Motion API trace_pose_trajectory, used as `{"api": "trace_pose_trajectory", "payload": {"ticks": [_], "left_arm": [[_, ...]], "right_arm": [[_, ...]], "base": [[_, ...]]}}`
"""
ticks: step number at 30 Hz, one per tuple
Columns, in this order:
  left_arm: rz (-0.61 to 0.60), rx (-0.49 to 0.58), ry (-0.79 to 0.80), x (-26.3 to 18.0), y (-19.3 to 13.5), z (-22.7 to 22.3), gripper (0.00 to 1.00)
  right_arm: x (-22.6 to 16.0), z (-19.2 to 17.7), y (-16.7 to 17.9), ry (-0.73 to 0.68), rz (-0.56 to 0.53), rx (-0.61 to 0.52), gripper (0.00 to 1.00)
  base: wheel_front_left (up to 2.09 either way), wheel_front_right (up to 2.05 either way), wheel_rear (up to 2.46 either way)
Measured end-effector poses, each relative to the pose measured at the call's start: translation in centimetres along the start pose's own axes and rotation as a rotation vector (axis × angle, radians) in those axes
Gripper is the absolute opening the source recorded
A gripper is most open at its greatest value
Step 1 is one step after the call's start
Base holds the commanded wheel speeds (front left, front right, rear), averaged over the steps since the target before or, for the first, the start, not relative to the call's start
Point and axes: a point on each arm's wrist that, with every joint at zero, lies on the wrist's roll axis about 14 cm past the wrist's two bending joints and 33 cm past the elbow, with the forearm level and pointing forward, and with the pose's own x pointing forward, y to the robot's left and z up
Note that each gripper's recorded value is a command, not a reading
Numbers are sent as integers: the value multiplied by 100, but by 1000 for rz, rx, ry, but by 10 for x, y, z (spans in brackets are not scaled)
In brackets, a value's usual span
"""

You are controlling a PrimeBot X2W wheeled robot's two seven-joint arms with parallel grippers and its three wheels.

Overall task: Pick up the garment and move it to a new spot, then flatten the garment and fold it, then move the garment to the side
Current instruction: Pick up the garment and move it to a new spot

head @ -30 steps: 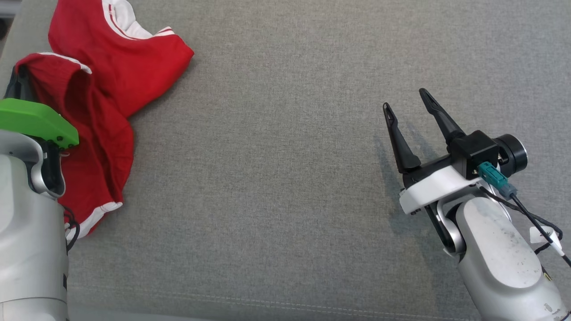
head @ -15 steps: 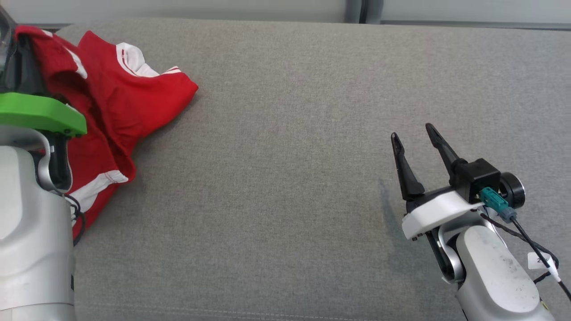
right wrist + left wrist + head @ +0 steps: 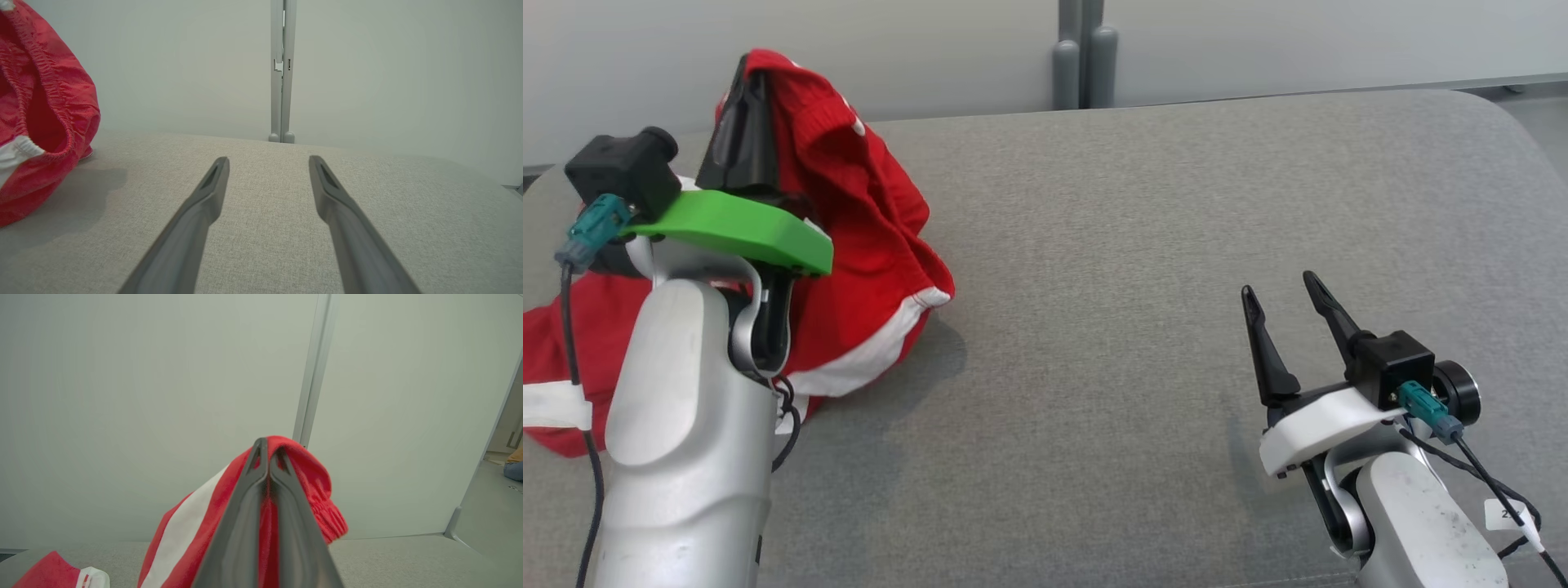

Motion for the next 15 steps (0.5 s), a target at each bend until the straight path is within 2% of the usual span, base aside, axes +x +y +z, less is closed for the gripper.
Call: {"api": "trace_pose_trajectory", "payload": {"ticks": [10,15], "left_arm": [[-280,-20,198,0,-102,-66,0],[-440,-108,275,-10,-161,-93,0]], "right_arm": [[-30,10,-41,-21,-143,-14,100],[-42,12,-59,-23,-212,-17,100]], "base": [[0,0,0],[0,0,0]]}}
